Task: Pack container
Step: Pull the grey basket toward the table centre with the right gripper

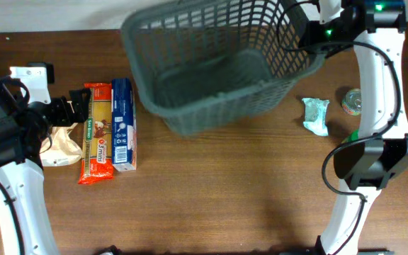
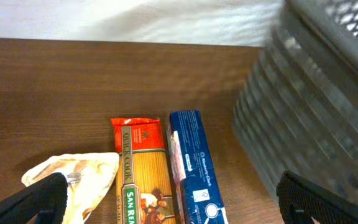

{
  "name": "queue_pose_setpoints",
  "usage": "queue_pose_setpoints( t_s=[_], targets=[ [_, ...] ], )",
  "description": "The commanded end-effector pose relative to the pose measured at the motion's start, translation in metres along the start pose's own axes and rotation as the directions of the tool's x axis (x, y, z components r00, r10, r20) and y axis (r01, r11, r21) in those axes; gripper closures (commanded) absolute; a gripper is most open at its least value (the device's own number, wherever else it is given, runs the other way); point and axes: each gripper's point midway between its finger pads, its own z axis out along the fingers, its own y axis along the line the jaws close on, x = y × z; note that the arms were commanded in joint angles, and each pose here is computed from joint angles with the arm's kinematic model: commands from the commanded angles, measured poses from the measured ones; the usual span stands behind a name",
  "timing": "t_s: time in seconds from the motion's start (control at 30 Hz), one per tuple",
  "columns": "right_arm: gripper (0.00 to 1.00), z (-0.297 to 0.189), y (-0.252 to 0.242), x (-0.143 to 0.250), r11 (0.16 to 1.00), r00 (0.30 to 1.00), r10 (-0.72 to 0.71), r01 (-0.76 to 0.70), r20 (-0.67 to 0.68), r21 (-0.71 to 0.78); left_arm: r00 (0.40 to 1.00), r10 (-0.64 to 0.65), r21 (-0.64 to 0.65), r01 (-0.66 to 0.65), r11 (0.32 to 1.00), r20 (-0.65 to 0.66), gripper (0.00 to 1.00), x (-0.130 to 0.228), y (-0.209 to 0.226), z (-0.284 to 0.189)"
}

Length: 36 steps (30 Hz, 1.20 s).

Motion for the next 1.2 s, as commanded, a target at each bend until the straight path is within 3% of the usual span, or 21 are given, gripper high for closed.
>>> queue_pose_setpoints(
  t_s=[0.0, 0.33, 0.6, 1.17],
  targets=[
    [0.72, 0.007, -0.011, 0.004, 0.999, 0.999, 0.043, -0.042, -0.021, 0.030, 1.000, 0.017, 0.010, -0.017, 1.000, 0.013, 0.01, -0.005, 0.000, -0.002],
    [0.74, 0.005, -0.009, 0.029, 0.997, 0.990, 0.070, -0.067, -0.121, 0.029, 1.000, 0.017, 0.010, -0.017, 1.000, 0.013, 0.01, -0.005, 0.000, -0.002],
    [0.86, 0.001, -0.005, 0.055, 0.987, 0.962, 0.159, -0.154, -0.223, 0.041, 1.000, 0.017, 0.010, -0.017, 1.000, 0.013, 0.01, -0.005, 0.000, -0.002],
    [0.88, -0.002, 0.014, 0.070, 0.940, 0.896, 0.334, -0.339, -0.292, 0.036, 1.000, 0.017, 0.010, -0.018, 1.000, 0.013, 0.01, -0.005, 0.000, -0.002]
  ],
)
